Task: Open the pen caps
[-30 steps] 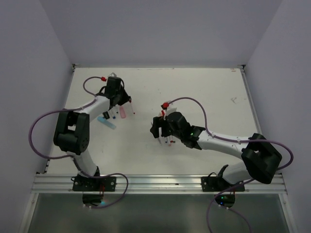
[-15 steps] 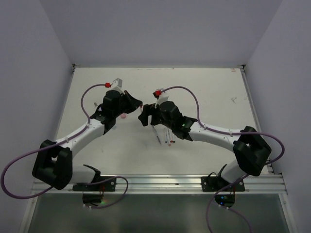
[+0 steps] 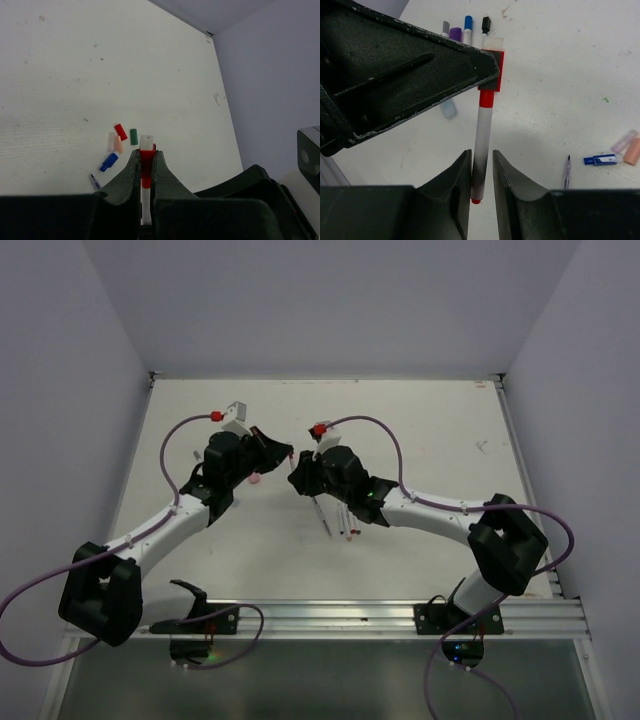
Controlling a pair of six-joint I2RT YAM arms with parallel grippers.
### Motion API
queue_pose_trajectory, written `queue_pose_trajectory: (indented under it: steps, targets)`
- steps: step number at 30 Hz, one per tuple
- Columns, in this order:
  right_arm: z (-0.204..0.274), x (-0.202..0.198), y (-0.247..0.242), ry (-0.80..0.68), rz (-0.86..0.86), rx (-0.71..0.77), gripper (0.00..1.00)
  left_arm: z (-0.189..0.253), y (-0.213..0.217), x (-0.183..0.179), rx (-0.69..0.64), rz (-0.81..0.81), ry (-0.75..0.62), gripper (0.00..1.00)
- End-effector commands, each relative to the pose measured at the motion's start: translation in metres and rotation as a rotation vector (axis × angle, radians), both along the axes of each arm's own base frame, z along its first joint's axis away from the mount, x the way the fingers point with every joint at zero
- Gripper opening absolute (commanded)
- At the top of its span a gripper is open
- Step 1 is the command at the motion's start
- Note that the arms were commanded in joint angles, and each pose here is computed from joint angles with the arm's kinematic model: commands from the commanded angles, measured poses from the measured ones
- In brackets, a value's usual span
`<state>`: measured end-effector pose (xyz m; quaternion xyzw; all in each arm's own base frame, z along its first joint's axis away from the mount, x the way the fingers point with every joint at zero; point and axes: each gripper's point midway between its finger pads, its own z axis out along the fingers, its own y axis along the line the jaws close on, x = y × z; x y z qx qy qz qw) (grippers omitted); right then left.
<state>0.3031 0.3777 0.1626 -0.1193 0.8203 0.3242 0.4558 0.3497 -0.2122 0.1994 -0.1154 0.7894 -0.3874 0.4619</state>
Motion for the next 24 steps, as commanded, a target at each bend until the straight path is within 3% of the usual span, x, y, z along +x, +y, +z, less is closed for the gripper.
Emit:
queue_pose_trajectory:
  steps: [1, 4, 6, 10, 13, 24]
  targets:
    - [0.027, 0.008, 0.008, -0.049, -0.002, 0.068, 0.23, 0.018, -0.007, -0.005, -0.016, -0.054, -0.085, 0.0]
    - [0.026, 0.006, 0.006, -0.056, 0.004, 0.062, 0.05, 0.018, -0.008, -0.007, -0.004, -0.065, -0.094, 0.07]
    - [0.025, 0.004, 0.004, -0.059, 0.015, 0.054, 0.0, 0.019, -0.007, -0.007, 0.003, -0.067, -0.1, 0.14]
    - [0.021, -0.002, 0.002, -0.062, 0.036, 0.057, 0.0, 0.018, -0.01, -0.006, 0.02, -0.089, -0.095, 0.31]
    - [0.019, -0.004, 0.002, -0.072, 0.053, 0.045, 0.0, 0.013, -0.013, -0.005, 0.039, -0.11, -0.077, 0.35]
    - [0.019, -0.006, 0.003, -0.102, 0.092, 0.019, 0.0, 0.0, -0.014, -0.001, 0.073, -0.115, -0.031, 0.37]
